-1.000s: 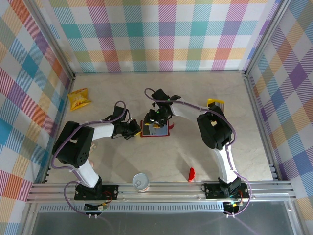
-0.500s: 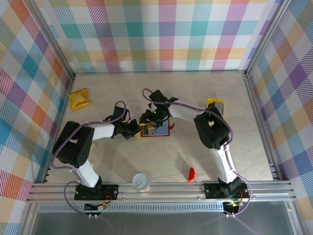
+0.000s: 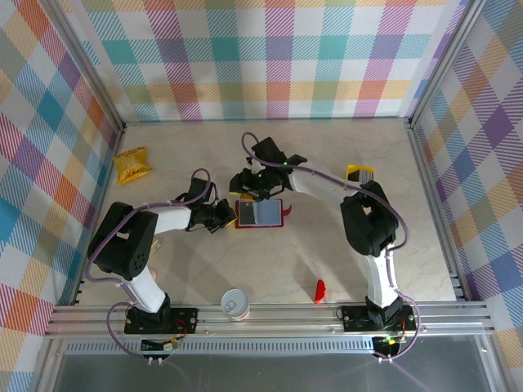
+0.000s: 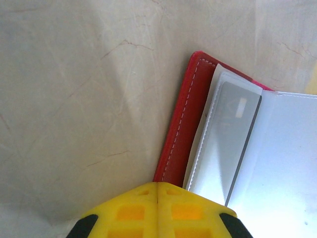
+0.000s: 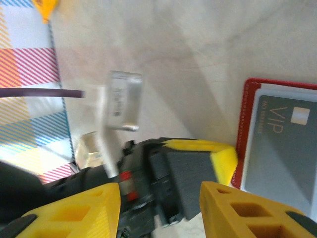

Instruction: Put the credit cards into the card holder

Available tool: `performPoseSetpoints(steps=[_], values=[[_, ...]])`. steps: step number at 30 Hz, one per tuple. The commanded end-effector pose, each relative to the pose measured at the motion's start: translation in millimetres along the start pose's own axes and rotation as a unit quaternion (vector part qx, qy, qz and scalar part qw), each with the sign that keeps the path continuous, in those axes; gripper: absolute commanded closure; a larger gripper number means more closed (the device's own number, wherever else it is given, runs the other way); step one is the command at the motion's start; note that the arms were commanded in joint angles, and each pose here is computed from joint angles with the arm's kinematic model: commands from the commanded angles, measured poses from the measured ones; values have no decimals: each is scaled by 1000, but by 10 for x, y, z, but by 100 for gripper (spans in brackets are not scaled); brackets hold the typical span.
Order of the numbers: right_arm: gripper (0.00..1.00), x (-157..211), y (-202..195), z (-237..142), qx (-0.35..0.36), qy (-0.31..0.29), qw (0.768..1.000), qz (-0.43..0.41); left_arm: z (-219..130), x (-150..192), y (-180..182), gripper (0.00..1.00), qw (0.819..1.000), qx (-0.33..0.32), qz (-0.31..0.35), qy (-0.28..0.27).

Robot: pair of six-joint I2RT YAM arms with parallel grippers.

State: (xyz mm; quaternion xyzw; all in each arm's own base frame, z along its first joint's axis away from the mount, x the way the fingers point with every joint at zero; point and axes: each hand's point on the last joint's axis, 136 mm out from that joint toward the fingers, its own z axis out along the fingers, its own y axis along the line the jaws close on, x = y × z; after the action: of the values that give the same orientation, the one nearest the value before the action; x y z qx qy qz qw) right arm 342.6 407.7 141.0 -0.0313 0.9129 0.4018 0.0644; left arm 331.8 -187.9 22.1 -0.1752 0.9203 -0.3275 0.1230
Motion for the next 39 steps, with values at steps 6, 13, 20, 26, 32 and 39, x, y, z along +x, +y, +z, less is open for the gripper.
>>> performPoseSetpoints(steps=[6,13,20,26,32,39], values=[[53,-101,-126,-603,30,-59,998,-12,-56,7,66,95,1000,-15,5,-2],[53,35,-824,-614,174,-21,984,-10,-52,-6,35,95,1000,-9,5,-3],[51,189,-1044,-309,204,25,979,-8,-45,0,58,95,1000,-11,2,-4],[49,204,-1204,-162,234,39,972,-4,-33,-6,49,94,1000,-11,2,-1],[47,177,-1311,-105,260,39,965,-7,-30,0,58,94,1000,-12,2,0],[47,186,-1396,-69,278,42,960,-8,-25,8,65,94,1000,-12,1,1]])
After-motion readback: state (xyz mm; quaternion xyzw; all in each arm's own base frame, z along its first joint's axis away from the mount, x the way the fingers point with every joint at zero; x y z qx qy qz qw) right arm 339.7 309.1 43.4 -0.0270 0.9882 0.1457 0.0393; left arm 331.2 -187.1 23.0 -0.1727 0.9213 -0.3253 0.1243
